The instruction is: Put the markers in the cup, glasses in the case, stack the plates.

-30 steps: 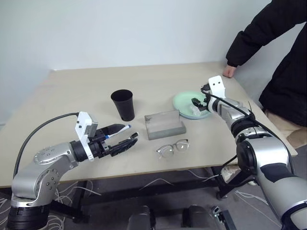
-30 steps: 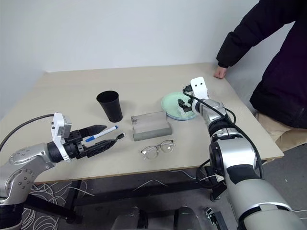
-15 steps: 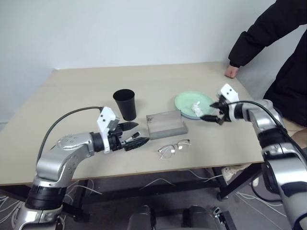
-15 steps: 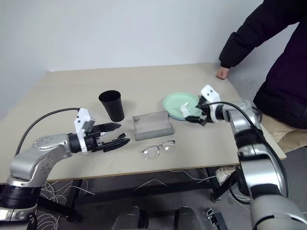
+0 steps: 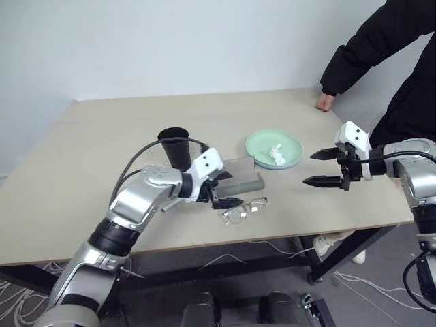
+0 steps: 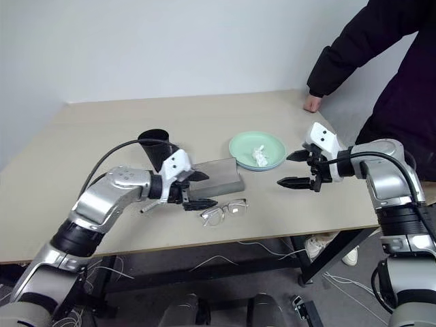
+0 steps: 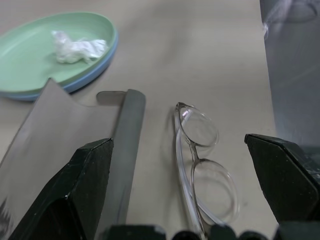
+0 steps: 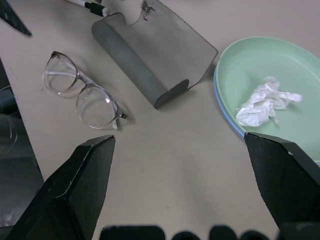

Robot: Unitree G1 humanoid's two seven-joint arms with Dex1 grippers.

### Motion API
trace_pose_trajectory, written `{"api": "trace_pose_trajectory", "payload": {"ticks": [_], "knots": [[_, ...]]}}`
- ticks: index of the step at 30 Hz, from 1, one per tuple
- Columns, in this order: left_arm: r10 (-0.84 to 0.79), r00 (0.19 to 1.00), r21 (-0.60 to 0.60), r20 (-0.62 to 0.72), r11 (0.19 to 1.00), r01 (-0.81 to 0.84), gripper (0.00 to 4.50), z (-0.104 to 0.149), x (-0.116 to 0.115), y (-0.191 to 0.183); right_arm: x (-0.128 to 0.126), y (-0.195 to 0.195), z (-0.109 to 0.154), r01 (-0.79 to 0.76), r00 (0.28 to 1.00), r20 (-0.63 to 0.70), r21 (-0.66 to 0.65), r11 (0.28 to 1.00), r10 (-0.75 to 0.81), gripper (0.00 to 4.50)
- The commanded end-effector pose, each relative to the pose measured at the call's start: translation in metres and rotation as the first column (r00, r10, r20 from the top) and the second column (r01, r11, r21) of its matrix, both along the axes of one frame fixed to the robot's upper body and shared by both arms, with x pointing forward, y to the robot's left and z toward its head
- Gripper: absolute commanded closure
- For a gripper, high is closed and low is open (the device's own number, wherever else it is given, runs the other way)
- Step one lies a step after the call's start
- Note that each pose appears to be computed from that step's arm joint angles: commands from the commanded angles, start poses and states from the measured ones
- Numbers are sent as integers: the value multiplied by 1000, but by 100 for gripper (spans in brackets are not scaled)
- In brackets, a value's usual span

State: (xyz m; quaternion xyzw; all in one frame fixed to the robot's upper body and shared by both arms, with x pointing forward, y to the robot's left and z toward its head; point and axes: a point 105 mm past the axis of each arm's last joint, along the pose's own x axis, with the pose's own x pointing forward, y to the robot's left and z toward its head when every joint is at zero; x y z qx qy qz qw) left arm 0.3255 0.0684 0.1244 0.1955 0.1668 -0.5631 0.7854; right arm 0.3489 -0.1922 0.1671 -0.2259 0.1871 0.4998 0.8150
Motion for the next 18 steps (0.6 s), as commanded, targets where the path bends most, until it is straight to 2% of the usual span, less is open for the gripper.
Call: {"api": "trace_pose_trajectory", "payload": {"ticks": [1,7,18], "knots": [[-48,998,116,50,992,42,0,6,4,-16,-2,0,19,-5,998,70,11,1000,4,3],[-102,994,245,40,965,89,0,-1,9,-38,-17,-2,18,-19,998,53,8,1000,18,3],[-152,988,371,-7,917,144,0,-18,17,-56,-27,-9,19,24,997,75,8,1000,-25,3]]}}
